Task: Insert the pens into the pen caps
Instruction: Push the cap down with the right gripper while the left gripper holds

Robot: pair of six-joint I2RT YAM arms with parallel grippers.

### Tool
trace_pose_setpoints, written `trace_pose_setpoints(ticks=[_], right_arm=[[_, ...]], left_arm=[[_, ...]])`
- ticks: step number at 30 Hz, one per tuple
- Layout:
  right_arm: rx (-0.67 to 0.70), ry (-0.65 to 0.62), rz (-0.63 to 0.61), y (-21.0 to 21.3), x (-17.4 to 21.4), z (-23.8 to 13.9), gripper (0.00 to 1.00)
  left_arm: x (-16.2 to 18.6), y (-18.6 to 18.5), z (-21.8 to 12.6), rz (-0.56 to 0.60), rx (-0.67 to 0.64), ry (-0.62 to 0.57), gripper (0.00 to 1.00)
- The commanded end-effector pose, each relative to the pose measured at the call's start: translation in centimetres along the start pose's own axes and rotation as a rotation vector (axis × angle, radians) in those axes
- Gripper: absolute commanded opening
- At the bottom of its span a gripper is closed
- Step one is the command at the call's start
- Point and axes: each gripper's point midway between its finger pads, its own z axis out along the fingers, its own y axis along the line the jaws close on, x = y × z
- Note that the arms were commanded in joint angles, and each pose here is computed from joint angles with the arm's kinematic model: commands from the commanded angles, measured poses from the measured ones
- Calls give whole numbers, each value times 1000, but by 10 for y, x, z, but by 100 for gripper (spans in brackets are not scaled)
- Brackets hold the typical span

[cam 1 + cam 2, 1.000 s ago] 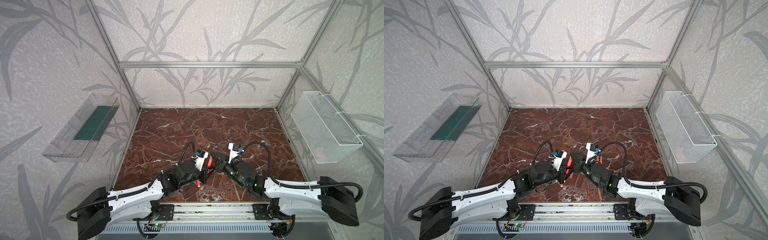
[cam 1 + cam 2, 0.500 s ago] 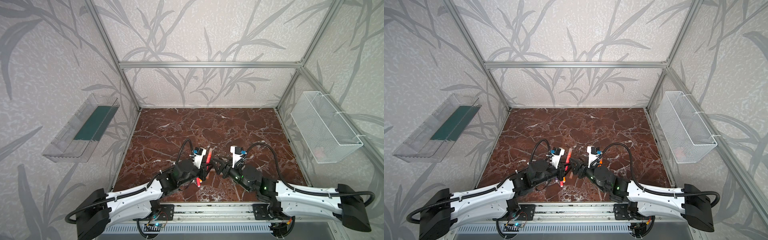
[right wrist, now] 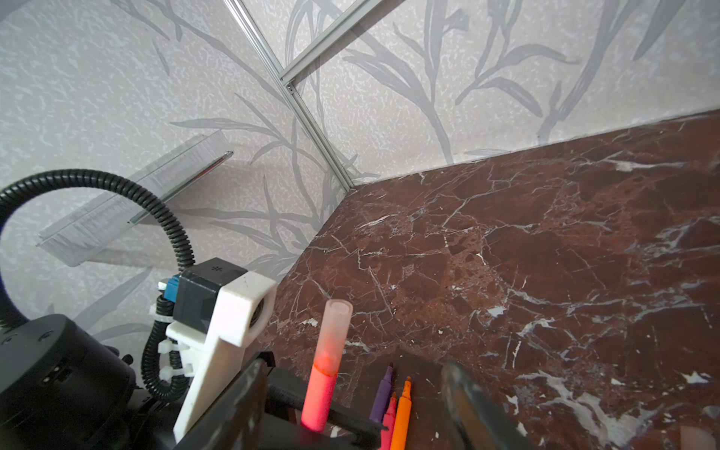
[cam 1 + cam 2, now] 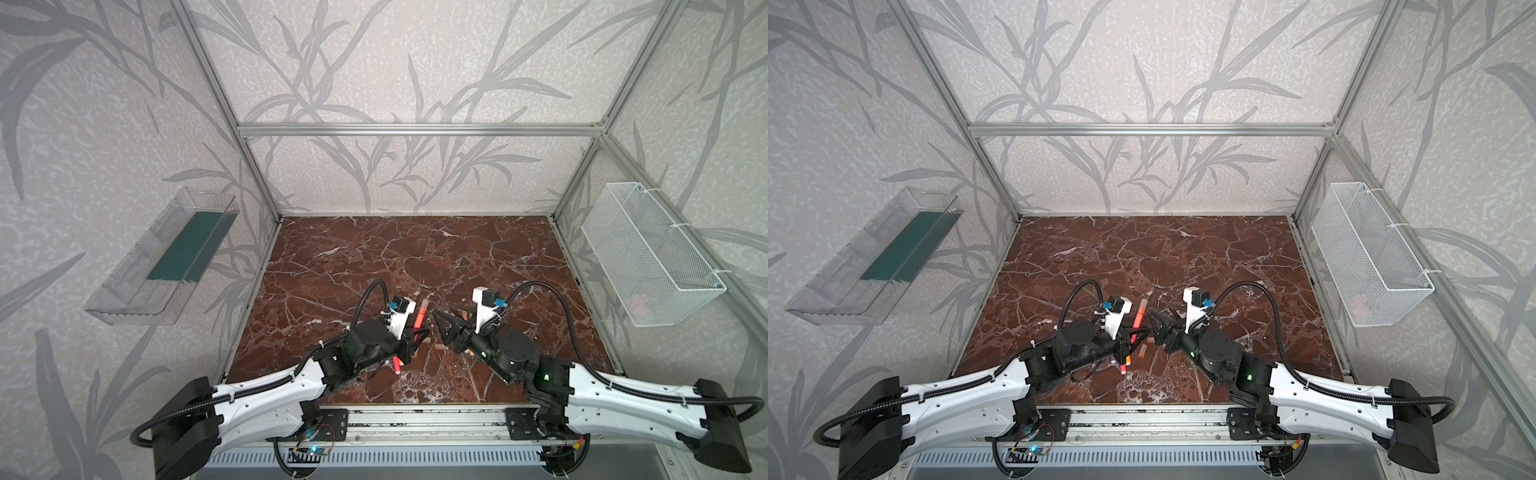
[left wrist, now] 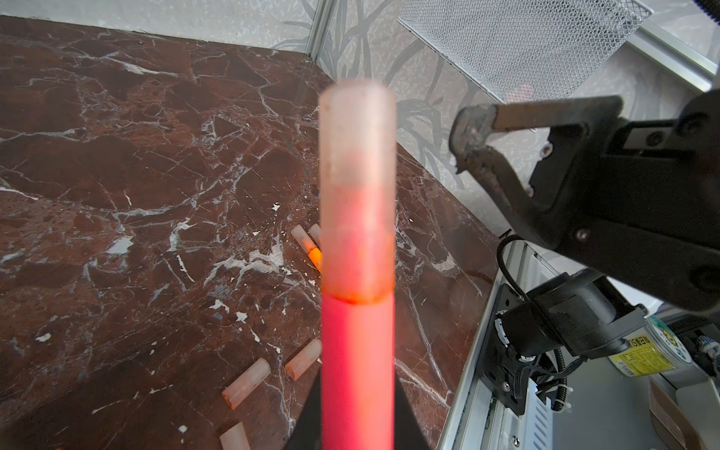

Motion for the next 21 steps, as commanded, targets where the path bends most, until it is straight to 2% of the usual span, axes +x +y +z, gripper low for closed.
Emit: trace_pose_setpoints(ticks=[1,13,15,21], right_arm=[[-18,3,-10,12,-9,9,64],[35,70,-3,6,-1,47,52],[42,80,32,5,1,50,49],[-1,128,56,11,11,54,36]], left_arm=[[-5,-11,1,34,51,-18,0],[-1,-17,3,47,82,-4,0],[-2,-16,3,48,80,-5,0],[-2,-15,4,51,69,-4,0]])
